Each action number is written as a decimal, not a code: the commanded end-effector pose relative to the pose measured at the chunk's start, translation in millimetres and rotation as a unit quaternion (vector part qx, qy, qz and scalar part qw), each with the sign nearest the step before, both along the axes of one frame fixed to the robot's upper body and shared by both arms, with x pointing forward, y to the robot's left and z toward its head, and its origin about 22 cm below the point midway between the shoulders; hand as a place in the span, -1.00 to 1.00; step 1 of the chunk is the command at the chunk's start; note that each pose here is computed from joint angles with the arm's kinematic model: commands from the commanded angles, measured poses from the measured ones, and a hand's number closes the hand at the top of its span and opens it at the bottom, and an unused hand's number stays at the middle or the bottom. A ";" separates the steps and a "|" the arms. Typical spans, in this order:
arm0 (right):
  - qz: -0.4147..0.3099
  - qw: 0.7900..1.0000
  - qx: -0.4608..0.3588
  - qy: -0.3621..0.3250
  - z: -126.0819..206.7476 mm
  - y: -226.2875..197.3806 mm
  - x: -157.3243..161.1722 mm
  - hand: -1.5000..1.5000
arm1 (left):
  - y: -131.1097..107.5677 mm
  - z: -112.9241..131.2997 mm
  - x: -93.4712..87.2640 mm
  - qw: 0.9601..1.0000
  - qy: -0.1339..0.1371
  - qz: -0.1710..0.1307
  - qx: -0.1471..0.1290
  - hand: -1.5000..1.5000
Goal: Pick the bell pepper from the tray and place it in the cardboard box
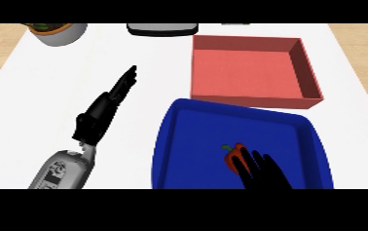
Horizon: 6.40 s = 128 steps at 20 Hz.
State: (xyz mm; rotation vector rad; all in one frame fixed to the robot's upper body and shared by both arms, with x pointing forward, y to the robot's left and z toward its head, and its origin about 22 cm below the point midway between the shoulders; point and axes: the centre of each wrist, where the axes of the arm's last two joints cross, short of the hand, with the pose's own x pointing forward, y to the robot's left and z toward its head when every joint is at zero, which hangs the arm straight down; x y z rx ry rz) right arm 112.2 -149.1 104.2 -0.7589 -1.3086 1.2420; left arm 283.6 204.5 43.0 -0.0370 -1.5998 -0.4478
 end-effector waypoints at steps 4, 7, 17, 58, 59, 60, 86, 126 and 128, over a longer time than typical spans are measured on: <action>-0.015 0.999 -0.023 0.025 -24.3 33.1 26.2 -1.00 | 7.0 7.3 -8.2 1.000 -0.011 0.003 0.005 0.00; -0.023 0.999 -0.023 0.032 -33.0 29.0 33.3 -1.00 | -1.0 -9.1 6.6 1.000 0.003 0.001 0.002 0.00; -0.019 0.999 -0.024 0.018 -47.7 6.5 56.9 -1.00 | 12.9 -0.6 -12.1 1.000 0.001 0.003 0.012 0.00; -0.013 0.992 -0.112 0.051 -144.5 5.9 102.4 1.00 | 14.7 -5.2 -17.8 1.000 0.003 -0.003 0.000 0.00; -0.010 0.993 -0.113 0.042 -130.5 12.8 93.2 1.00 | 14.6 -5.6 -13.5 1.000 0.002 -0.001 -0.003 0.00; -0.009 0.993 -0.115 0.038 -131.4 15.3 87.2 1.00 | 7.0 4.2 -0.8 1.000 -0.005 0.006 -0.001 0.00; 0.033 0.981 0.036 -0.189 52.8 36.9 32.5 1.00 | 13.1 3.2 4.7 1.000 -0.002 0.004 0.005 0.00; -0.146 0.961 0.052 -0.229 108.6 -17.3 258.5 1.00 | -2.8 1.9 0.5 1.000 -0.001 -0.006 0.009 0.00; -0.140 0.965 0.039 -0.218 90.4 -3.1 257.7 1.00 | 7.5 8.8 9.6 1.000 -0.007 -0.002 0.004 0.00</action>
